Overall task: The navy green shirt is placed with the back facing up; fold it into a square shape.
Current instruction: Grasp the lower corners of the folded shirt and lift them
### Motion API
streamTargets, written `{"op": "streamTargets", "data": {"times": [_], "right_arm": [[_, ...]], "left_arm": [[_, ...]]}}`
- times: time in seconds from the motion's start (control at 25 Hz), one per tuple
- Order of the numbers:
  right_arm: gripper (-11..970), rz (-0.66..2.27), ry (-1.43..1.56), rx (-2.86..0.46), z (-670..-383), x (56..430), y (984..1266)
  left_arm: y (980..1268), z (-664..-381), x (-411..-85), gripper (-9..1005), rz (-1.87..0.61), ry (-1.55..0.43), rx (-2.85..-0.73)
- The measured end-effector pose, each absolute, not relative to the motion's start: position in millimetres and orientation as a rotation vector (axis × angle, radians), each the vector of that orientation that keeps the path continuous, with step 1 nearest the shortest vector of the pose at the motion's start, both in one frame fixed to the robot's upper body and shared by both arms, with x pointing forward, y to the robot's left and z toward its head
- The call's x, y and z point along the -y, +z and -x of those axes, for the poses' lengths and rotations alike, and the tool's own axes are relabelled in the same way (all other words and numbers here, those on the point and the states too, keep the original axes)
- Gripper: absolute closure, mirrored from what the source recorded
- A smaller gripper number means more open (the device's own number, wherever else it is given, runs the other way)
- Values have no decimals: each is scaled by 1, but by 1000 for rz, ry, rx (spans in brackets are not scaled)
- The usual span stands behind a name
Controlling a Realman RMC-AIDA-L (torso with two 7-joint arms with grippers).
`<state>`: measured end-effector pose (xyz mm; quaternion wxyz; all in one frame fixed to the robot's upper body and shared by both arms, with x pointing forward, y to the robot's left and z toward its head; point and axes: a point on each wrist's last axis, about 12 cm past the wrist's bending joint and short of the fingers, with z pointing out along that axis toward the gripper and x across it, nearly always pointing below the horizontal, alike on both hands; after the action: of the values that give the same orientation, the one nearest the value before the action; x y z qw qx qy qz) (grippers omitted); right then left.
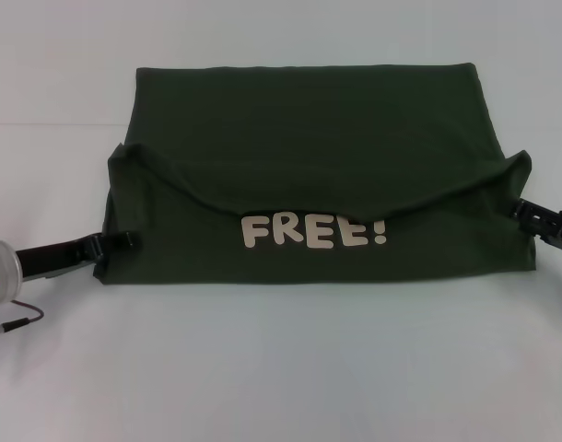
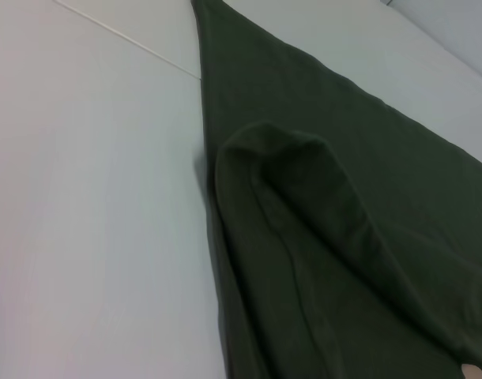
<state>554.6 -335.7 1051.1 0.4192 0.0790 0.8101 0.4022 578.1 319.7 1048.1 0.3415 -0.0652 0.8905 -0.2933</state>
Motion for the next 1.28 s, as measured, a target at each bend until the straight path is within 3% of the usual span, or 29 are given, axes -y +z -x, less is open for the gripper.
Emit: {"op": "streamTargets", "data": {"times": [0.92,1.28], "right_arm": [[90,-198,1018,-2032,-554,333,1050],[90,-190,1014,-2032,-555,335,1052]], "left_arm": [[1052,-580,-308,328,155,-822,-2409],[1052,-582,-305,666,129,-807,-2417]]}}
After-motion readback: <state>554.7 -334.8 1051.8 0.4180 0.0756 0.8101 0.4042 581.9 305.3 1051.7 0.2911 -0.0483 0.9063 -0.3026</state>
